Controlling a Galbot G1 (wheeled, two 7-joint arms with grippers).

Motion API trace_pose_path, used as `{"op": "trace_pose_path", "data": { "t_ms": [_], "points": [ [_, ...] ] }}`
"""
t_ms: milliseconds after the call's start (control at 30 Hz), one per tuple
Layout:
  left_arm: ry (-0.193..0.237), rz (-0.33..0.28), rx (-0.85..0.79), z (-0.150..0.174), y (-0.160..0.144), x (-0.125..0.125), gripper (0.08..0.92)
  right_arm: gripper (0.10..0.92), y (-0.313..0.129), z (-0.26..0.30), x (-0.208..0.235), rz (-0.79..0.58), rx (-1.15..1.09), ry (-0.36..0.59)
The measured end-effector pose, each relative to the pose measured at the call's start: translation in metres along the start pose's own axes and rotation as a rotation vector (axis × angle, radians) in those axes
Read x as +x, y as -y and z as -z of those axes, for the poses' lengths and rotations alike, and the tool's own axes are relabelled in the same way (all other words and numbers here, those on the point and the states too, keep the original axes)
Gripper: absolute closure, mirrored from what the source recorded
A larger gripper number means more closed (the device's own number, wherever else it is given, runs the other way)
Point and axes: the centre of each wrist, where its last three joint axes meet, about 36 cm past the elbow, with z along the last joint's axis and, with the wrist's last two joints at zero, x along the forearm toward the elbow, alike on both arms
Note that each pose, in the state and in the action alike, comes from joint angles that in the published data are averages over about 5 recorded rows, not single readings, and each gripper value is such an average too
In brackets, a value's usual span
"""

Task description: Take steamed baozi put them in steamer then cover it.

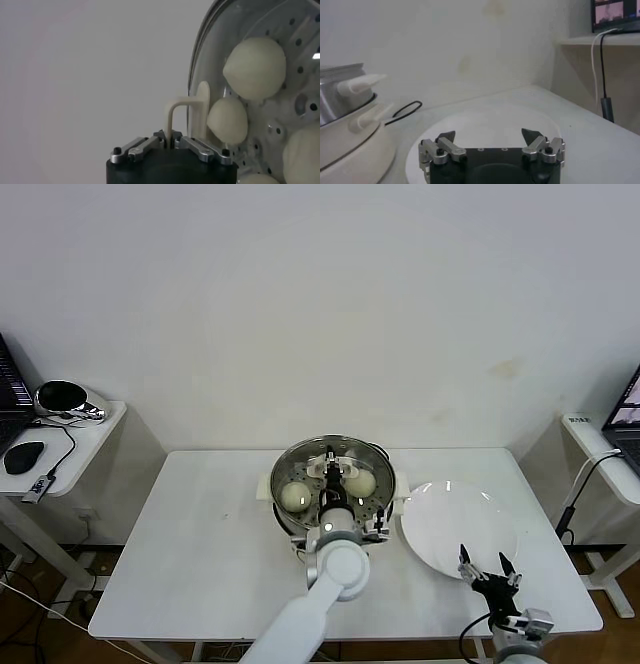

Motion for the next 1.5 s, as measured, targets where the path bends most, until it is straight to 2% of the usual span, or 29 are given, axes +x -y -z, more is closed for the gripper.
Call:
{"op": "trace_pose_path", "data": {
  "t_ms": [367, 467, 567, 833, 1067, 1300, 1500],
  "points": [
    [0.013, 0.006, 0.011, -0.006, -0.006, 0.012, 0.303, 0.200, -0.001, -0.001, 0.000, -0.001, -0.002, 0.002],
    [0.018, 0.003, 0.021, -0.009, -0.008, 0.018, 0.226, 0.200, -0.002, -0.001, -0.001, -0.001, -0.003, 0.002],
    [0.024, 0.002, 0.034, -0.011, -0.011, 0.023, 0.185, 0.200, -0.001, 0.000, -0.001, -0.002, -0.002, 0.002],
    [0.048, -0.015, 0.077, -0.017, -0.020, 0.040, 0.177, 0.200, -0.001, -0.001, -0.001, -0.002, -0.002, 0.001],
    [0.059, 0.002, 0.122, -0.029, -0.030, 0.054, 0.177, 0.200, -0.001, -0.002, 0.001, 0.007, 0.002, -0.001],
    [0.038, 0.029, 0.222, -0.061, -0.038, 0.064, 0.177, 0.200, -0.002, -0.004, 0.004, 0.023, 0.028, 0.004],
    [-0.001, 0.024, 0.435, -0.107, -0.043, 0.068, 0.177, 0.200, -0.007, -0.003, 0.013, 0.074, 0.082, 0.016]
  ]
}}
